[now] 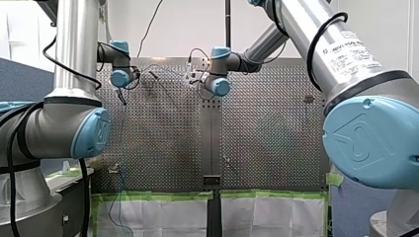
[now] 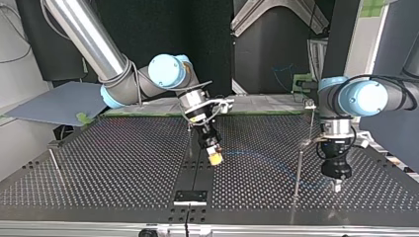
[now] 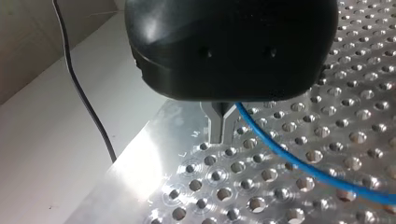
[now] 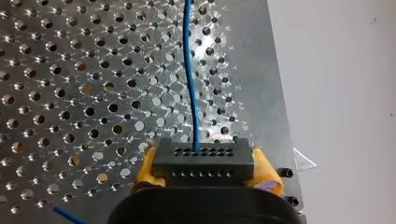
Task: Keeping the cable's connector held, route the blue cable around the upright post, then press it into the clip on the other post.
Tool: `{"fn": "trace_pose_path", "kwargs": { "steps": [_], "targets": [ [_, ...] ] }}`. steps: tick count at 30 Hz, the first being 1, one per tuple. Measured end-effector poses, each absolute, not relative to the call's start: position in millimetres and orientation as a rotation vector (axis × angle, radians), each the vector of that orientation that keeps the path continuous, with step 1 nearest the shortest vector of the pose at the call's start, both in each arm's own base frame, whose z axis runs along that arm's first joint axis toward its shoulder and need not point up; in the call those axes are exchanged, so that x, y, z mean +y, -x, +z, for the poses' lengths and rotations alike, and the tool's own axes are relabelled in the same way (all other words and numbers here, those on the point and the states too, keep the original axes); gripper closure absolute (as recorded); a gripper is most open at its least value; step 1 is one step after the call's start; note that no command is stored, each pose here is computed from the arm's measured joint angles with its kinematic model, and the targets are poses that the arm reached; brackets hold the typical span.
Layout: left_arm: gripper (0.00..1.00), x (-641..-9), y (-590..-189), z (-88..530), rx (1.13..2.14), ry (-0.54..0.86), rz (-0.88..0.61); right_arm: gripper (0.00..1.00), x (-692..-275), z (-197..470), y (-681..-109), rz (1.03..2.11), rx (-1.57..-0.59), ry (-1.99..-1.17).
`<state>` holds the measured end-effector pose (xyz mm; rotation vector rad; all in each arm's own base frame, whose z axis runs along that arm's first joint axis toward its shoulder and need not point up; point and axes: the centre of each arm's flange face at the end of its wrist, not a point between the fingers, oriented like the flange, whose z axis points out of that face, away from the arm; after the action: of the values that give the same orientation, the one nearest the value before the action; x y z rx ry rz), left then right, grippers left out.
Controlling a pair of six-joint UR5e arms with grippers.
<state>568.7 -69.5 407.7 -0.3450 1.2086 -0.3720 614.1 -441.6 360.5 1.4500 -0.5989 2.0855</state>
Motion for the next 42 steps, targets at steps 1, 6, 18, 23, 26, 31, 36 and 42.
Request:
{"fn": "trace_pose_path", "kwargs": {
  "steps": [1,6,18,23,26,31,36,42],
  "targets": [
    [1.0,-71,-569,407,1.209,0.346,-0.378,1.0,-442,359,-614,2.084,-0.6,-1.452],
    [1.0,-77,-569,404,1.217,0.352,-0.408,1.0,-446,342,-615,2.051,-0.615,-1.482],
    [1.0,-92,-577,369,1.298,0.38,-0.422,1.0,-458,282,-619,1.982,-0.659,-1.563],
    [1.0,-98,-579,357,1.327,0.382,-0.426,1.0,-462,263,-620,1.964,-0.674,-1.588],
    [1.0,-103,-580,349,1.345,0.379,-0.433,1.0,-463,256,-620,1.957,-0.679,-1.599],
    [0.86,-111,-580,345,1.359,0.367,-0.448,1.0,-466,243,-619,1.943,-0.691,-1.614],
    [0.42,-117,-579,344,1.37,0.36,-0.466,1.0,-469,222,-618,1.92,-0.709,-1.643],
    [0.33,-119,-577,342,1.388,0.37,-0.486,1.0,-473,196,-615,1.888,-0.735,-1.676]
  ]
}}
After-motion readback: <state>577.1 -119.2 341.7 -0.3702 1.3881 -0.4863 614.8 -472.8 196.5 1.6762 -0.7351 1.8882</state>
